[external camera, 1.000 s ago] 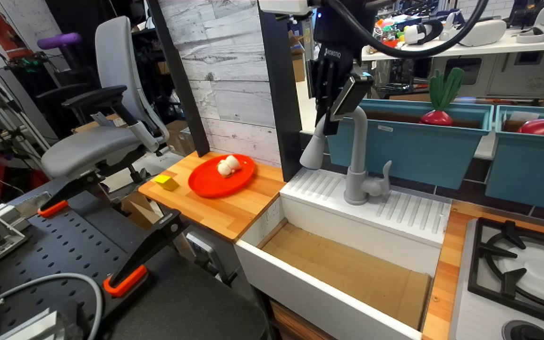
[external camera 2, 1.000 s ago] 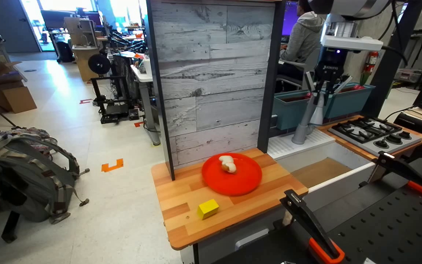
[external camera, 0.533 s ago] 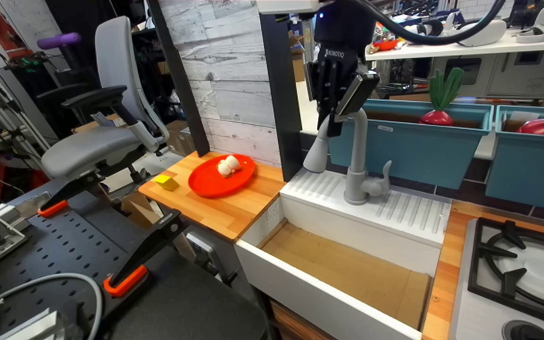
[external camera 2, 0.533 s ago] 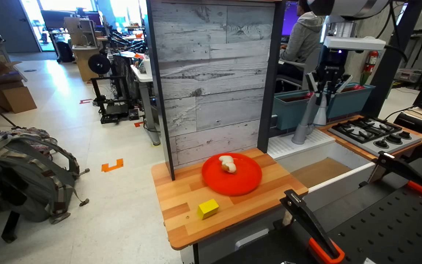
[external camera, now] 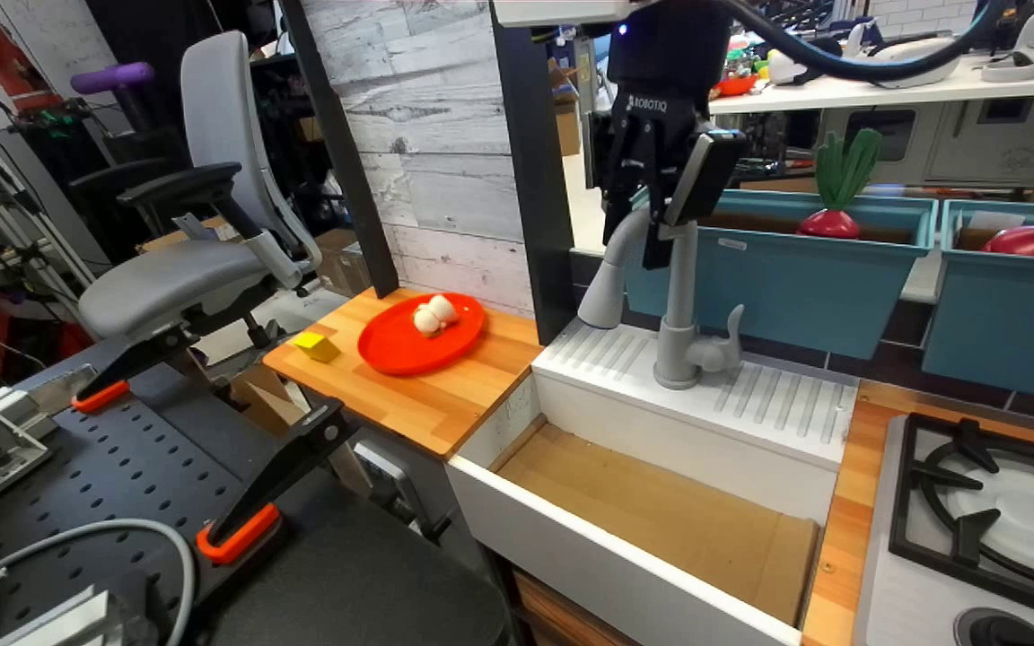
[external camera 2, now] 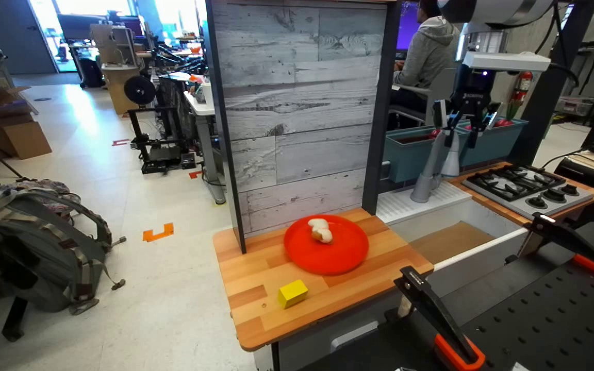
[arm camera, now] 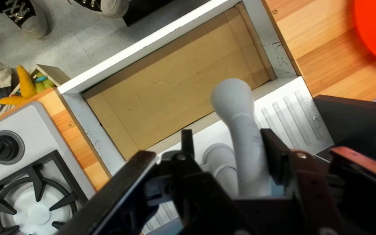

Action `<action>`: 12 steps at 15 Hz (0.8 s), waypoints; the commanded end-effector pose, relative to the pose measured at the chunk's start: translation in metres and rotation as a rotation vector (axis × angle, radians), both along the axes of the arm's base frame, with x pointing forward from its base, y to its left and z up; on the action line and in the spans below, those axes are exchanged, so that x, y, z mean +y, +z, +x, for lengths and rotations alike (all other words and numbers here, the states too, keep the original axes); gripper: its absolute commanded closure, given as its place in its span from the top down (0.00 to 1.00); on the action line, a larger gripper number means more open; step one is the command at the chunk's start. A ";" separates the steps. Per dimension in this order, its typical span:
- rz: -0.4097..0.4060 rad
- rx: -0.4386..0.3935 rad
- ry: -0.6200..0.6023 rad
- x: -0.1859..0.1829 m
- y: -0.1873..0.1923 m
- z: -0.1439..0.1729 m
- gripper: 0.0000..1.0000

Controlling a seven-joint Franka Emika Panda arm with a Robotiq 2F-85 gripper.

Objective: Move the faucet to the center of the sink.

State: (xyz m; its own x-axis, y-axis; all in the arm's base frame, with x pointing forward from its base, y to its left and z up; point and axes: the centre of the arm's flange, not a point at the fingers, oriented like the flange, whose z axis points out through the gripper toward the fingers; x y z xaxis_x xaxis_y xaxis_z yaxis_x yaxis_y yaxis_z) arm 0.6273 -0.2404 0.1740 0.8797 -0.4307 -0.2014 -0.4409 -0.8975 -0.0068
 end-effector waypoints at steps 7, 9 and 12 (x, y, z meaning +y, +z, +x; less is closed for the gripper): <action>-0.078 -0.002 0.081 -0.046 0.059 -0.044 1.00; -0.083 -0.027 0.083 -0.051 0.070 -0.050 1.00; -0.046 -0.091 0.068 -0.039 0.093 -0.060 1.00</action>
State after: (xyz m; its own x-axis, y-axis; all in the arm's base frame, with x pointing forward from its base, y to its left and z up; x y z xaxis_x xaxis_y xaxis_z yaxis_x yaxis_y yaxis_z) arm 0.5875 -0.2977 0.2418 0.9078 -0.3937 -0.1444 -0.3909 -0.9192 0.0487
